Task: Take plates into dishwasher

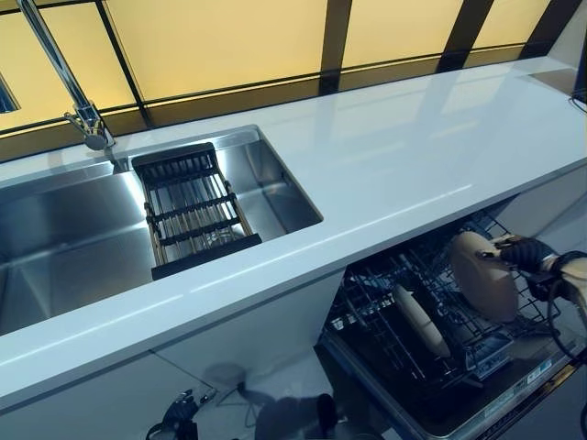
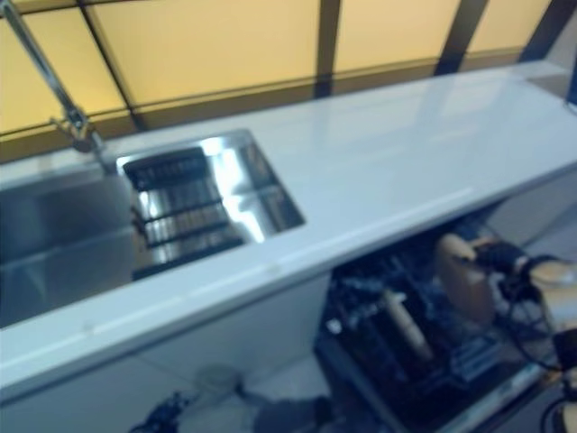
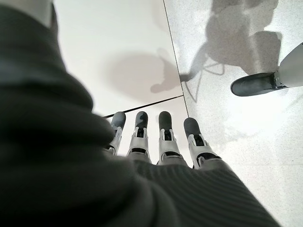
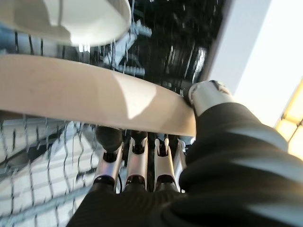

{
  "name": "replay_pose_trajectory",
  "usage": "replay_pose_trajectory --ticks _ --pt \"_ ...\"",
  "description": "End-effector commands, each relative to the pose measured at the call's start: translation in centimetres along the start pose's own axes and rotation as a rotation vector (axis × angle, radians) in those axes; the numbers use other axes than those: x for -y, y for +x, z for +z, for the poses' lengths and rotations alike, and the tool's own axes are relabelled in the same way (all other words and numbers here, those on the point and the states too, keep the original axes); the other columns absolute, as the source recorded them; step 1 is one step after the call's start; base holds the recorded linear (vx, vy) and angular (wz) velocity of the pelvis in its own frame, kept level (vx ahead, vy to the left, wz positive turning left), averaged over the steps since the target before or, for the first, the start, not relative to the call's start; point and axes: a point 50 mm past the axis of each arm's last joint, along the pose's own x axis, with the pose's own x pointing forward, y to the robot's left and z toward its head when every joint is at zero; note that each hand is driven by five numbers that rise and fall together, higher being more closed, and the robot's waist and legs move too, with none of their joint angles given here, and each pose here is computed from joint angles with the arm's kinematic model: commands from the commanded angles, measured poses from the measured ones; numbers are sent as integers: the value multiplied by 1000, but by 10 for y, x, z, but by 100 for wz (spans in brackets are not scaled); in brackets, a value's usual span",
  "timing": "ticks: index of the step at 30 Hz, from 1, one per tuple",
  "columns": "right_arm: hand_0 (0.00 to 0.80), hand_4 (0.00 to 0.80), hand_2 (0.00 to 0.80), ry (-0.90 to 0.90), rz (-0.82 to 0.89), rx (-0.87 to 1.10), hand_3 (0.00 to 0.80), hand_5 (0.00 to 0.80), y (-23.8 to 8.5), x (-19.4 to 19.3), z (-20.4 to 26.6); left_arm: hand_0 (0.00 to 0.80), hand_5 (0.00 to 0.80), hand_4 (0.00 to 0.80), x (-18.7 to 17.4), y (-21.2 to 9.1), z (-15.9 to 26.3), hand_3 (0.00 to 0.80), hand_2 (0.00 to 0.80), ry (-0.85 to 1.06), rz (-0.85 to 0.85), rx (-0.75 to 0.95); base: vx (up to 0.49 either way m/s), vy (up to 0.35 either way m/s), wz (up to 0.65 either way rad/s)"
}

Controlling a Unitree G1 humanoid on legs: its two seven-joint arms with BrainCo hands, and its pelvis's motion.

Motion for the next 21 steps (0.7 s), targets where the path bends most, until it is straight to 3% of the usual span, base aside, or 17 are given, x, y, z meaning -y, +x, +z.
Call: replay_pose_trajectory --ticks 1,21 --pt "800 800 800 -63 -14 65 800 800 7 -9 15 0 0 0 -10 5 21 0 0 -10 32 65 0 0 0" --pt "800 800 800 -108 47 -86 800 800 31 -56 -27 0 0 0 -7 8 32 0 0 -8 19 90 0 0 0"
